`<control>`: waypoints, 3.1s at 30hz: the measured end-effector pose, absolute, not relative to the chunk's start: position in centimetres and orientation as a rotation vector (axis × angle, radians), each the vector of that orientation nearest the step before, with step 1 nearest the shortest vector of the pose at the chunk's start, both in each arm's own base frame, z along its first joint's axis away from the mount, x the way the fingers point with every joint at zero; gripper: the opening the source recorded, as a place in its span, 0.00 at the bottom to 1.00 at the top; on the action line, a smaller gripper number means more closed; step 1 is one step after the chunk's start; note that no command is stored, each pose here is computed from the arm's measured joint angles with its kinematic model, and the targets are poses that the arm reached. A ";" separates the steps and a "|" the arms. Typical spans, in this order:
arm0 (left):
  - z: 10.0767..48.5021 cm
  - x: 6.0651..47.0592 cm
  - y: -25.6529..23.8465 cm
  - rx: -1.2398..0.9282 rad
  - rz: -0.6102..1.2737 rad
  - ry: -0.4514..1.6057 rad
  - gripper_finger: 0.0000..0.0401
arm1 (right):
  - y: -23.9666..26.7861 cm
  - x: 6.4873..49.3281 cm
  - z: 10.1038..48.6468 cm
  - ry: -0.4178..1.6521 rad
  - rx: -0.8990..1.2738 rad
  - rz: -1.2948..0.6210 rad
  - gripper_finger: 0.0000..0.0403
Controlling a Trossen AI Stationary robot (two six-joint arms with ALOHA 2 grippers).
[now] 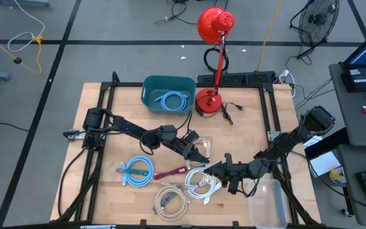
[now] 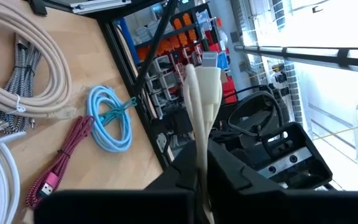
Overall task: Pick & Place USB Port
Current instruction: Put the light brown charger cable into the transparent bin
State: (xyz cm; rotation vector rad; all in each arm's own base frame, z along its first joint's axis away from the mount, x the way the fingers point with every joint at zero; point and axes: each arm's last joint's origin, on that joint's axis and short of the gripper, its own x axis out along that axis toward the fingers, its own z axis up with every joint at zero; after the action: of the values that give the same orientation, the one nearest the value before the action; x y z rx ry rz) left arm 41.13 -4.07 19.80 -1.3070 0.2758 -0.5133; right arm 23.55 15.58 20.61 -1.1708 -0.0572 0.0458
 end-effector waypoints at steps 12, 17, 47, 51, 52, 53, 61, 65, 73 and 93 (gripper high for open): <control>24.2 39.9 -2.0 -1.110 -0.677 0.142 0.25 | 15.9 23.3 20.9 -0.085 -1.058 0.046 0.01; 27.5 38.4 -0.3 -0.974 -0.675 0.077 0.31 | 16.3 23.1 21.1 -0.094 -1.058 0.052 0.01; 27.6 34.3 -3.7 -0.521 -0.227 0.420 0.32 | 25.5 8.8 23.5 0.047 -0.621 -0.168 0.00; 27.4 34.3 -3.9 -0.485 -0.180 0.421 0.32 | 25.9 6.1 22.9 0.022 -0.469 -0.102 0.00; 27.3 34.3 -4.0 -0.477 -0.173 0.428 0.32 | 26.0 5.7 22.9 0.016 -0.420 -0.085 0.00; 27.2 34.2 -3.9 -0.475 -0.163 0.434 0.32 | 26.1 5.3 22.9 0.011 -0.380 -0.070 0.00; 26.7 34.1 -3.8 -0.438 -0.095 0.476 0.32 | 26.2 4.7 22.9 0.000 -0.086 -0.048 0.00; 26.7 34.1 -3.7 -0.413 -0.087 0.472 0.32 | 26.2 4.7 22.9 -0.005 0.133 -0.066 0.00; 26.7 34.0 -3.7 -0.368 -0.094 0.473 0.32 | 26.0 5.7 22.0 -0.024 0.457 -0.105 0.00; 26.6 34.0 -3.7 -0.291 -0.081 0.466 0.32 | 19.7 10.2 28.9 0.042 -0.237 -0.345 0.00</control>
State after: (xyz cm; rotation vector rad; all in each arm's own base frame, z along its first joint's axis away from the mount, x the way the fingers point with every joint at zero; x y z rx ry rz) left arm 34.05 -3.75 26.64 -0.2909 0.4657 -0.0814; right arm 10.18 19.72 28.93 -0.2370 0.0417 -0.3447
